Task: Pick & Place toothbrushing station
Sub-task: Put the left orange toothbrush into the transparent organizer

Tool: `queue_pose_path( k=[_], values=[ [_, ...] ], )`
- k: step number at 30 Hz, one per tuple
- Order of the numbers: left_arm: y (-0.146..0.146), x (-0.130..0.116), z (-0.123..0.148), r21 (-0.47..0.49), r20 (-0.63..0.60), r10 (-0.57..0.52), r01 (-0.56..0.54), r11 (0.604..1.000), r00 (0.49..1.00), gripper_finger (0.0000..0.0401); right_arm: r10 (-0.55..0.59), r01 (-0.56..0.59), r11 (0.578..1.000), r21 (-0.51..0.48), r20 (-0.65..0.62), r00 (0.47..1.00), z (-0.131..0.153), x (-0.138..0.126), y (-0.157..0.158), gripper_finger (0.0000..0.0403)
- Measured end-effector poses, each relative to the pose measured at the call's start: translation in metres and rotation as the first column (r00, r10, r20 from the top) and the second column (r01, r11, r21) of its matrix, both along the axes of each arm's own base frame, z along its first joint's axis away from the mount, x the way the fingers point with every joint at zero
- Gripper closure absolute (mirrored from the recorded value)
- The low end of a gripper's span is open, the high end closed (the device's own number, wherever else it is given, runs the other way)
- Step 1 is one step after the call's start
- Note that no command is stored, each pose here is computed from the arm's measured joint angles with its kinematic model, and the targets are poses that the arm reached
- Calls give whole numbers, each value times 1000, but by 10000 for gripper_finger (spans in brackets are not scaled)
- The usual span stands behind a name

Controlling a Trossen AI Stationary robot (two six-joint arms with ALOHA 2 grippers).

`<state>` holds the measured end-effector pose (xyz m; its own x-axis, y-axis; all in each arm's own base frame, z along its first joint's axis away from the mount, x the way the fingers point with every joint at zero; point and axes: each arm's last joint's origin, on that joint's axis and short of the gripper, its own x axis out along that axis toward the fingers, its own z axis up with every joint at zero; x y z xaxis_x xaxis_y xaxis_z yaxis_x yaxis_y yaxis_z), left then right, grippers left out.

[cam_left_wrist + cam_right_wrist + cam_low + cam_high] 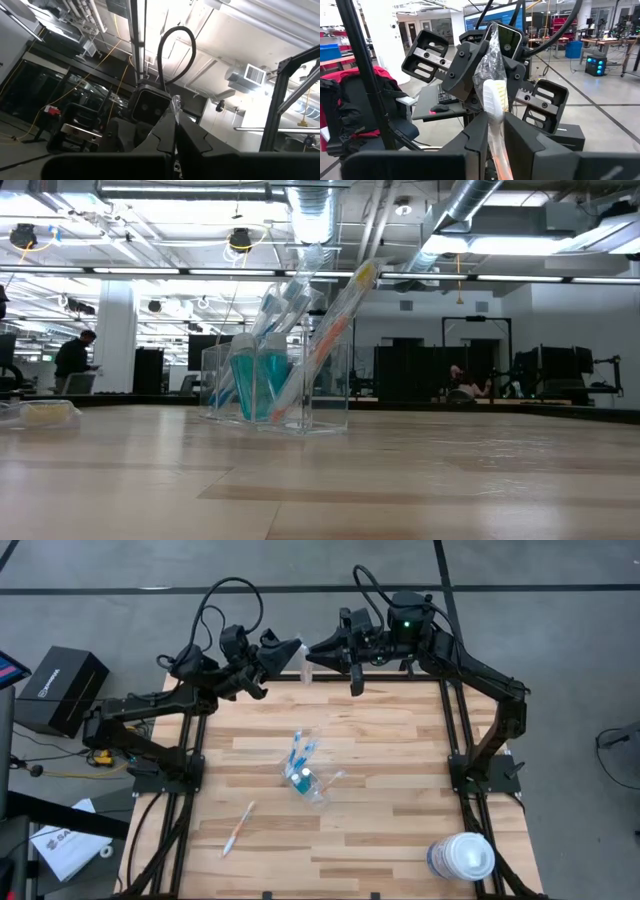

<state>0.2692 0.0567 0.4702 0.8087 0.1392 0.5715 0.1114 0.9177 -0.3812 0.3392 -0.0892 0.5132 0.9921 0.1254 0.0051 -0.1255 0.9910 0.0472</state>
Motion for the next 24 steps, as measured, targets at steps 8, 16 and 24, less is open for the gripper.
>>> queue_pose_path(
  k=[8,16,24],
  values=[
    [0,0,1,2,9,0,0,1000,1000,401,71,-71,997,34,2,997,1,-1,0,308],
    [0,-1,1,-3,13,-4,4,1000,1000,401,72,-73,996,42,11,997,2,-1,0,218],
    [0,-1,1,-2,17,-6,6,1000,1000,401,63,-63,997,49,10,998,2,-1,0,198]
  ],
)
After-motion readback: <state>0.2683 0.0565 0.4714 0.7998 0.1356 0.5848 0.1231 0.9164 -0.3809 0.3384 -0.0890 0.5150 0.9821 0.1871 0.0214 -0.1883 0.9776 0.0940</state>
